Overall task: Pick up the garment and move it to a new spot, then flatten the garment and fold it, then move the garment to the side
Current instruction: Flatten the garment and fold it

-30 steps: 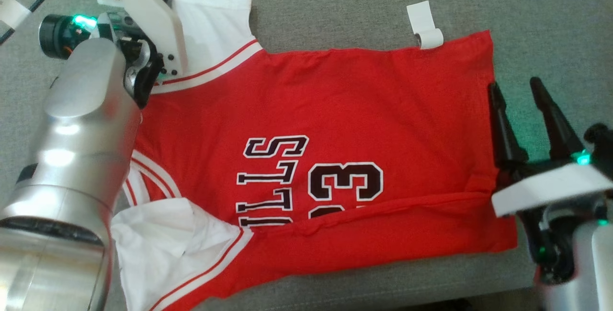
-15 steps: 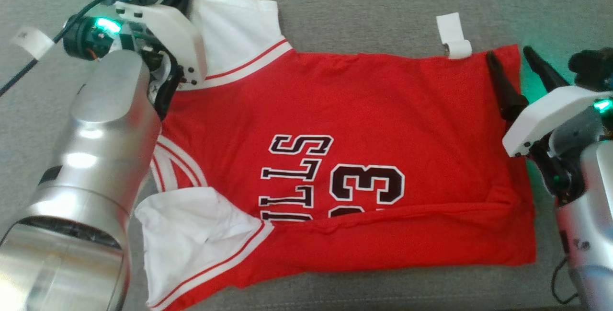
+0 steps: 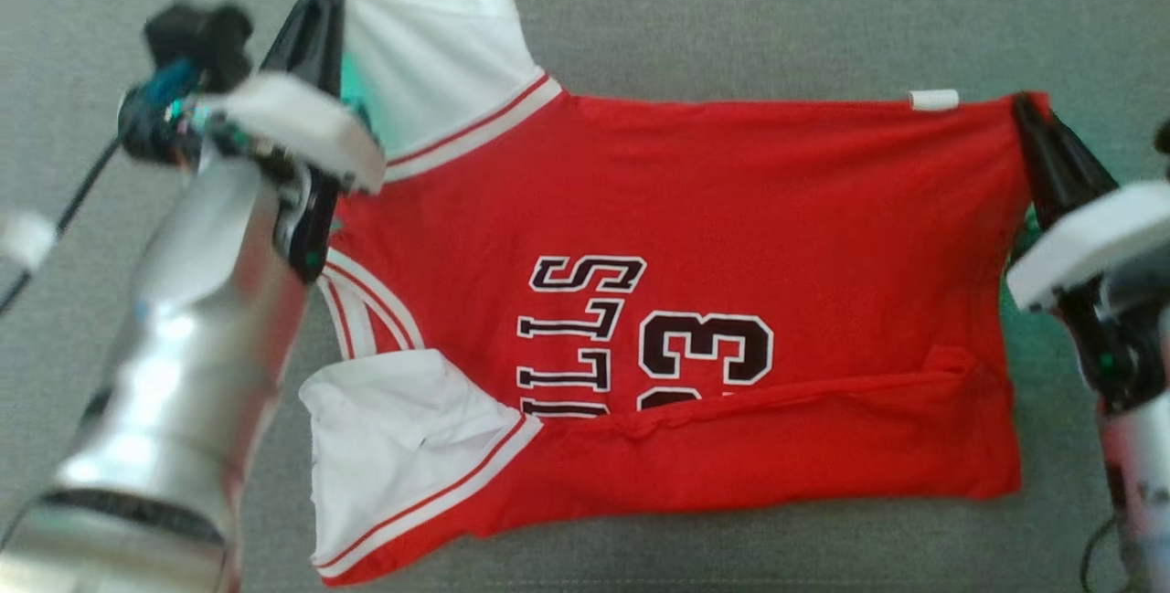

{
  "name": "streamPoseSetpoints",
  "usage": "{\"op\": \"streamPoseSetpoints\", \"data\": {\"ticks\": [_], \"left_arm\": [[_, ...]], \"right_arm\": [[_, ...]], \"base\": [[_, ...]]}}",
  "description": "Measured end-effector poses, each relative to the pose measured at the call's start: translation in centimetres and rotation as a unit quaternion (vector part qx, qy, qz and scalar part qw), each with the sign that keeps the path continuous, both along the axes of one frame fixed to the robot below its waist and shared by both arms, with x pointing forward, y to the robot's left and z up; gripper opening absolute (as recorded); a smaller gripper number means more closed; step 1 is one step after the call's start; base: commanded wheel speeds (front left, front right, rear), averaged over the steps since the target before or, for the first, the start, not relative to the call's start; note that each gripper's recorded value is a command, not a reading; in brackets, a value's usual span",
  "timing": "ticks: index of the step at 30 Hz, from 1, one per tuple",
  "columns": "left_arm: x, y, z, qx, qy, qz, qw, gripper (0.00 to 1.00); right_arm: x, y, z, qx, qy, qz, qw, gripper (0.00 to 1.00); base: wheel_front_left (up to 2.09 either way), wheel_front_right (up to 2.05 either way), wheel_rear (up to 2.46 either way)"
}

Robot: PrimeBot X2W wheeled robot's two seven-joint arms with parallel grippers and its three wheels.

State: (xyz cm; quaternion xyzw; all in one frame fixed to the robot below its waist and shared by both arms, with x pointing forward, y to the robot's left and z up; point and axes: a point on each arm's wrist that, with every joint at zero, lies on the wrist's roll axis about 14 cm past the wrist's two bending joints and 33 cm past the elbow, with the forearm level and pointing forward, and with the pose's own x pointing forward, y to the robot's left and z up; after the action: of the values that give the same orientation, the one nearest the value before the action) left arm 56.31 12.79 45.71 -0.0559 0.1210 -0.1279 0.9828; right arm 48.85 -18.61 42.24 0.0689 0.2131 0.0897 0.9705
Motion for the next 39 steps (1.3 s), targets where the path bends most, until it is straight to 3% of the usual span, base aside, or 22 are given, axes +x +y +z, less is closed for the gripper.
{"op": "streamPoseSetpoints", "data": {"ticks": [7,11,16,23,24,25,26,27,28,32,36,39], "left_arm": [[-5.6,1.7,0.3,-0.059,-0.027,0.039,0.997,0.0],[-12.0,1.9,-3.5,-0.095,0.046,0.072,0.992,0.0],[-20.0,1.3,-6.9,-0.134,0.152,0.112,0.973,0.0],[-23.6,1.0,-7.2,-0.154,0.204,0.125,0.959,0.0],[-24.5,0.8,-7.6,-0.157,0.222,0.126,0.954,0.0],[-25.0,0.7,-7.9,-0.159,0.231,0.126,0.951,0.0],[-25.4,0.6,-8.0,-0.162,0.238,0.125,0.949,0.09],[-25.8,0.4,-8.2,-0.163,0.244,0.124,0.948,0.95],[-26.2,0.2,-8.3,-0.164,0.248,0.122,0.947,1.0],[-25.9,0.8,-7.3,-0.142,0.203,0.13,0.96,1.0],[-23.9,2.5,-3.7,-0.089,0.078,0.14,0.983,1.0],[-22.1,3.8,-0.3,-0.051,-0.017,0.142,0.988,1.0]], "right_arm": [[-4.6,0.9,1.5,0.037,-0.029,-0.014,0.999,0.0],[-8.7,1.4,-0.7,0.058,0.018,-0.027,0.998,0.0],[-11.7,0.7,-2.6,0.075,0.057,-0.058,0.994,0.0],[-13.1,0.2,-3.8,0.083,0.074,-0.078,0.991,0.0],[-13.7,0.2,-4.3,0.087,0.084,-0.082,0.989,0.78],[-14.0,0.3,-4.5,0.091,0.089,-0.084,0.988,1.0],[-14.4,0.4,-4.8,0.093,0.093,-0.086,0.988,1.0],[-14.7,0.5,-4.9,0.094,0.096,-0.086,0.987,1.0],[-14.8,0.5,-4.9,0.095,0.096,-0.088,0.987,1.0],[-14.5,0.2,-3.2,0.098,0.05,-0.093,0.989,1.0],[-13.0,0.2,0.7,0.072,-0.035,-0.08,0.994,1.0],[-12.1,0.3,3.8,0.039,-0.093,-0.065,0.993,1.0]], "base": [[0.0,0.0,0.0],[0.0,0.0,0.0],[0.0,0.0,0.0],[0.0,0.0,0.0],[0.0,0.0,0.0],[0.0,0.0,0.0],[0.0,0.0,0.0],[0.0,0.0,0.0],[0.0,0.0,0.0],[0.0,0.0,0.0],[0.0,0.0,0.0],[0.0,0.0,0.0]]}}
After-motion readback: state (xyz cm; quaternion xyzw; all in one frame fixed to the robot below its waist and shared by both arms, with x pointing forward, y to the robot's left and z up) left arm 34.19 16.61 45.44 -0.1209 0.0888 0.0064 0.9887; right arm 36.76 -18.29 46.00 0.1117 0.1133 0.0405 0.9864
